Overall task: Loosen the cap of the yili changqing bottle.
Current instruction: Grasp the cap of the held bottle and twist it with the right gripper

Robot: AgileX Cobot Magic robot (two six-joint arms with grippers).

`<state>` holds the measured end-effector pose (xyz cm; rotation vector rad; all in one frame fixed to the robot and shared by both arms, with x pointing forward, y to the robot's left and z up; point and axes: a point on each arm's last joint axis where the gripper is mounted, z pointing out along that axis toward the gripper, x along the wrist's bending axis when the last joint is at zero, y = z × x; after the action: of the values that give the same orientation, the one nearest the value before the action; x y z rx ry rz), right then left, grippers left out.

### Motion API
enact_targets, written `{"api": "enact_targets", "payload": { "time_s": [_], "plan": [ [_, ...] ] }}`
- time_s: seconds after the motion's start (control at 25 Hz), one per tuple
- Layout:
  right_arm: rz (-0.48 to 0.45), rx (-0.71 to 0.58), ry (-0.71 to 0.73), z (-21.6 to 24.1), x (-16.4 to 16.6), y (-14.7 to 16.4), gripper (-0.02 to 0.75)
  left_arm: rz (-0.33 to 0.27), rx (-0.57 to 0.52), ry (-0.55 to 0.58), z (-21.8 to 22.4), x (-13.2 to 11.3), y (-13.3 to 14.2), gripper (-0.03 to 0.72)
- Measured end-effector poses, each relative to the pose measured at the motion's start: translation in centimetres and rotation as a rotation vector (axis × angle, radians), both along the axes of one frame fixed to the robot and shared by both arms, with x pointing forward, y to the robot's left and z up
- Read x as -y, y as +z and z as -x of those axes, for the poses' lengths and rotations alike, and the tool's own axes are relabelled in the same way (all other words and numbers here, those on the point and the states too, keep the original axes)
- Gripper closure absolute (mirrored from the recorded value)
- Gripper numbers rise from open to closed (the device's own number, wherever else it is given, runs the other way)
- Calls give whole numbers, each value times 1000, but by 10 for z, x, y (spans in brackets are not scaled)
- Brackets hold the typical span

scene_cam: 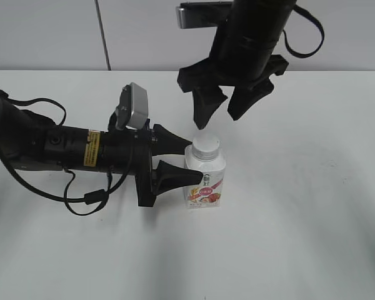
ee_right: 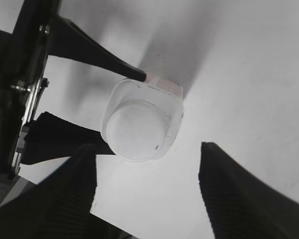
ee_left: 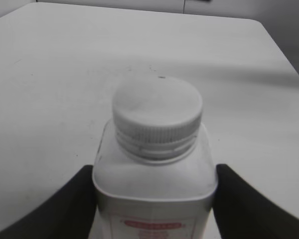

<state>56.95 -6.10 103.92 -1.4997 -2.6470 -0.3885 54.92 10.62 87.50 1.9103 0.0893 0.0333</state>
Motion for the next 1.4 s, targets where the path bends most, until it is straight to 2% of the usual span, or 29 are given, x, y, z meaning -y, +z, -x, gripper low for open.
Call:
{"api": "enact_targets", "payload": {
  "time_s": [0.6, 0.76, 0.84, 1.0, 1.16, 1.32, 1.4],
  "plan": [
    [20, -129, -26, -6, -15, -46, 230, 0, 0, 0, 0, 0, 0, 255],
    [19, -128, -30, -7, -16, -46, 236, 0, 0, 0, 0, 0, 0, 255],
    [16, -124, -30, -7, -17, -45, 258, 0, 0, 0, 0, 0, 0, 255],
    [17, -118, -30, -8, -17, -43, 351, 0, 0, 0, 0, 0, 0, 255],
    [21, -113, -21, -8, -16, -43, 353, 0, 0, 0, 0, 0, 0, 255],
    [23, -81, 106, -8, -16, -43, 353, 0, 0, 0, 0, 0, 0, 255],
    [24, -33, 289, -9, -16, -43, 353, 0, 0, 0, 0, 0, 0, 255]
  ]
}}
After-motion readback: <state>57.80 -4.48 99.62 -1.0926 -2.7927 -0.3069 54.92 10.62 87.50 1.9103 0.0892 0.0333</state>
